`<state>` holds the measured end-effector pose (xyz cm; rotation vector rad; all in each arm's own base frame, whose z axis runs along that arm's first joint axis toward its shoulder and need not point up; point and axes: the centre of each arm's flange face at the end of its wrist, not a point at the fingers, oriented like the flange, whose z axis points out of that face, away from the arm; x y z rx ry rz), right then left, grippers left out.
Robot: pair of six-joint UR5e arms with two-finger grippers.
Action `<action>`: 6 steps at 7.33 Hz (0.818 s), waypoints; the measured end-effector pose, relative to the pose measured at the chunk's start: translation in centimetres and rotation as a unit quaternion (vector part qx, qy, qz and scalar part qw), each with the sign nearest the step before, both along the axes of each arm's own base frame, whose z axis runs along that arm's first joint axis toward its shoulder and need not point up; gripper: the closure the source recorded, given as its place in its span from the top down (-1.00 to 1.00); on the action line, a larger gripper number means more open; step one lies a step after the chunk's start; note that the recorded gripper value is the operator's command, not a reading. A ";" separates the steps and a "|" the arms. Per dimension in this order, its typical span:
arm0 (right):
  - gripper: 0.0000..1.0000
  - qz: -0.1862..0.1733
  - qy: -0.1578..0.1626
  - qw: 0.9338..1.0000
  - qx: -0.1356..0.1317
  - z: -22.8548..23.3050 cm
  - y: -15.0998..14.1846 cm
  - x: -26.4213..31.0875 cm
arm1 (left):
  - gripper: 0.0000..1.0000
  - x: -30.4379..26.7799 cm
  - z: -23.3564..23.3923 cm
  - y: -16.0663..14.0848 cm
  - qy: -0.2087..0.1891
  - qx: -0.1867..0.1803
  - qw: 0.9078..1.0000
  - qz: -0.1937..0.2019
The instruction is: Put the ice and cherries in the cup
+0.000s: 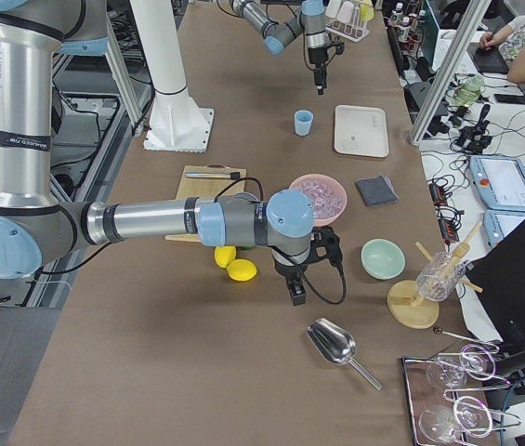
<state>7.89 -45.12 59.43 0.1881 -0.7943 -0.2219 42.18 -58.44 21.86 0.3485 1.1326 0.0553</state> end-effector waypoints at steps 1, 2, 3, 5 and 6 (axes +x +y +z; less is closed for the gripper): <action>0.85 0.000 0.000 1.000 0.000 0.0 0.0 0.0 | 0.95 -6.6 3.6 -3.5 -0.012 -0.005 1.000 0.007; 0.85 0.000 0.000 1.000 0.000 0.0 0.0 0.0 | 0.95 -13.5 7.5 -6.5 -0.033 -0.009 0.999 0.010; 0.88 0.001 0.000 1.000 0.000 0.0 0.0 0.0 | 0.95 -19.5 10.7 -8.7 -0.059 -0.017 0.998 0.013; 0.95 0.003 0.000 1.000 -0.002 -0.1 -0.1 0.0 | 0.95 -28.0 15.9 -11.0 -0.117 -0.041 0.992 0.027; 0.96 0.005 0.001 1.000 0.000 -0.4 -0.1 0.0 | 0.95 -30.6 18.4 -11.7 -0.142 -0.044 0.988 0.045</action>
